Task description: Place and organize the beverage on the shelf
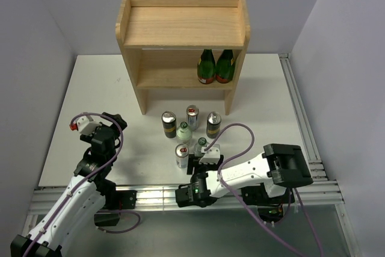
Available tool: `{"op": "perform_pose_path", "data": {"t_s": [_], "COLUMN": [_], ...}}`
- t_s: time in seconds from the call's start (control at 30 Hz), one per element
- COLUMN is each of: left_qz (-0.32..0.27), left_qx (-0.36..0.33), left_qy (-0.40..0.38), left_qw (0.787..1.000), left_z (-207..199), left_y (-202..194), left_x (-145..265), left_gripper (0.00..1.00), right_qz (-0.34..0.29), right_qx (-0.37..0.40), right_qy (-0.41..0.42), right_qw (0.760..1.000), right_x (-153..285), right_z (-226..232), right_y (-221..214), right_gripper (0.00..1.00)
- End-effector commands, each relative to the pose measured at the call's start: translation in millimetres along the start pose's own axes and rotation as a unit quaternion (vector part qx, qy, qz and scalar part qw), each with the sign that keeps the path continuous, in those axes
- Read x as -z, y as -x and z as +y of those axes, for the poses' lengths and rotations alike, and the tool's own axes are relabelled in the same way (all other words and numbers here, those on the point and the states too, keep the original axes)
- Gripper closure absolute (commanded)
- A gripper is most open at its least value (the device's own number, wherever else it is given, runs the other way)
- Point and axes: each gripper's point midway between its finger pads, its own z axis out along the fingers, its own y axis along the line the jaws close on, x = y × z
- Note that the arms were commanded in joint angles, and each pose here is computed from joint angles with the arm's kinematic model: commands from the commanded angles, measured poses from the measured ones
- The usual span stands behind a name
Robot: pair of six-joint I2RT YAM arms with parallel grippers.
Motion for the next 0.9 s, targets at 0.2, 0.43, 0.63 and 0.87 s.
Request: {"op": "perform_pose_path", "data": {"t_s": [0.2,0.43,0.63,0.87], "left_qz": [-0.013,-0.013,-0.011,-0.010], "left_qx": [0.005,0.006,0.003,0.001], "left_qy": [-0.004,-0.005,-0.005,-0.004], "left_qw": [1.000,1.000,1.000,1.000], "left_z": [-4,-6,-6,-6], "left_y": [6,6,6,5], "left_x": [-1,-1,-2,-3], "left_gripper": [0.07,0.07,0.07,0.07], "right_qz": [-0.146,-0.114,-0.187,-0.265], "right_qx": [0.019,0.117,0.055,0.023], "right_qy": [0.059,0.118,0.113,0.073], "right_qw": [0.987,0.980,0.974,0.961], "right_x": [44,55,60,61], "right_z": [25,43,-1,-20], "right_y": [175,287,413,513], "right_gripper": [1.00,1.00,1.00,1.00]}}
